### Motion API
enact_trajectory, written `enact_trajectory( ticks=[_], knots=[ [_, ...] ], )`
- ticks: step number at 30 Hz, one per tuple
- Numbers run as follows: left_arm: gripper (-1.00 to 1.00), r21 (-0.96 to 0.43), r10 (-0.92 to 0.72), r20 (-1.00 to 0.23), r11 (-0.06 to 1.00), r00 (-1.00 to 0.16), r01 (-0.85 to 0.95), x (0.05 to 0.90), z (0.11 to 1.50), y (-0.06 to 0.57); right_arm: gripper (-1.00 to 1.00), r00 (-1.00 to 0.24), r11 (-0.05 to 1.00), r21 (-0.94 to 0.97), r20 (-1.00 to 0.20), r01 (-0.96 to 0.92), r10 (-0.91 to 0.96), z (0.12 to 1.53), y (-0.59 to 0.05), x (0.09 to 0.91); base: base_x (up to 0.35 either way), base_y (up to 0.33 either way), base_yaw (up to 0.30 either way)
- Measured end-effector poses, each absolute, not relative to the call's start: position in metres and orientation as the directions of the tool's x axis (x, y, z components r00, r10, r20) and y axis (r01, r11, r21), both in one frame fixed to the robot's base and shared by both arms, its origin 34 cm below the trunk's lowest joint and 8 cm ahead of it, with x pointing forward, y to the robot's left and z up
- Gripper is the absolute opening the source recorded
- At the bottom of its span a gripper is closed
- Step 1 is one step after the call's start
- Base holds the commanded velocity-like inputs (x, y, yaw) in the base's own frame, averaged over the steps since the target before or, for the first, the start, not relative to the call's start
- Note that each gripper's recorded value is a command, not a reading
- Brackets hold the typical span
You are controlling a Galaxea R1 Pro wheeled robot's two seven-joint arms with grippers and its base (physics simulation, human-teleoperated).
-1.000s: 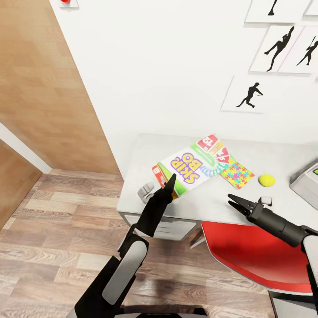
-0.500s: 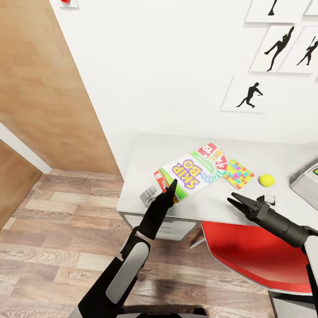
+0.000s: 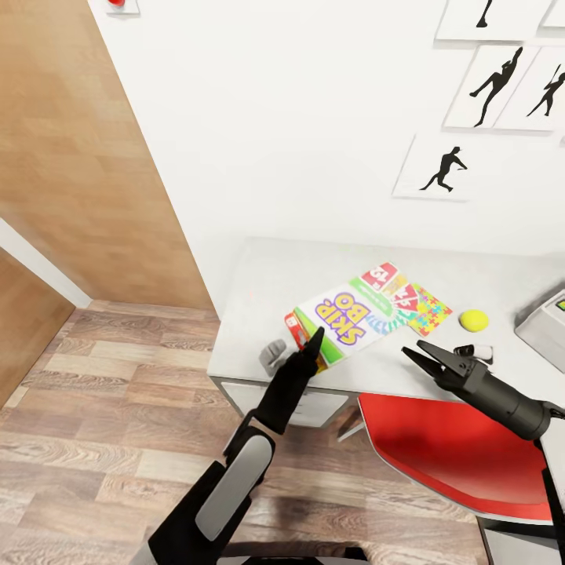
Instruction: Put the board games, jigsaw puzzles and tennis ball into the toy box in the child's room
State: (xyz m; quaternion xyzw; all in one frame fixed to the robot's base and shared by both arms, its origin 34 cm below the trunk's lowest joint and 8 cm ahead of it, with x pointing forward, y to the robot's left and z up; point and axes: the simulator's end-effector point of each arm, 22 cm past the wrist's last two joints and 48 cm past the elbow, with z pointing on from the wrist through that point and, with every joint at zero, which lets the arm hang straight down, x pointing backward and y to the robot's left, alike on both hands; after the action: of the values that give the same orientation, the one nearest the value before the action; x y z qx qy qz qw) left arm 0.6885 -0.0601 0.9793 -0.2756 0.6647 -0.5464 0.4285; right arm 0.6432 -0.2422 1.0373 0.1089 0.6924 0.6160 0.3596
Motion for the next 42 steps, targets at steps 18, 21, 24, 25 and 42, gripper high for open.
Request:
enact_trajectory(
  ticks=[18, 21, 24, 25, 42],
  knots=[
    [-1.00, -0.957, -0.854, -0.288, 0.244, -0.434, 0.155, 0.709, 1.004, -0.058, 1.00, -0.705, 0.130, 0.944, -0.315, -0.305, 0.636, 1.044, -0.216, 0.648, 0.000, 0.000, 0.000],
    [-1.00, -0.957, -0.854, -0.289, 0.244, -0.432, 0.159, 0.710, 1.005, -0.058, 1.00, -0.699, 0.127, 0.939, -0.324, -0.319, 0.638, 1.050, -0.215, 0.653, 0.000, 0.000, 0.000],
    [-1.00, -0.956, -0.854, -0.291, 0.244, -0.431, 0.161, 0.711, 1.006, -0.058, 1.00, -0.692, 0.115, 0.935, -0.327, -0.334, 0.644, 1.056, -0.212, 0.658, 0.000, 0.000, 0.000],
    [-1.00, -0.956, -0.854, -0.291, 0.244, -0.431, 0.161, 0.711, 1.006, -0.058, 1.00, -0.691, 0.112, 0.935, -0.326, -0.336, 0.645, 1.056, -0.211, 0.659, 0.000, 0.000, 0.000],
    [-1.00, -0.958, -0.856, -0.286, 0.239, -0.431, 0.160, 0.712, 1.007, -0.058, 1.00, -0.588, 0.169, 0.918, -0.363, -0.359, 0.723, 1.058, -0.206, 0.688, 0.000, 0.000, 0.000]
  ],
)
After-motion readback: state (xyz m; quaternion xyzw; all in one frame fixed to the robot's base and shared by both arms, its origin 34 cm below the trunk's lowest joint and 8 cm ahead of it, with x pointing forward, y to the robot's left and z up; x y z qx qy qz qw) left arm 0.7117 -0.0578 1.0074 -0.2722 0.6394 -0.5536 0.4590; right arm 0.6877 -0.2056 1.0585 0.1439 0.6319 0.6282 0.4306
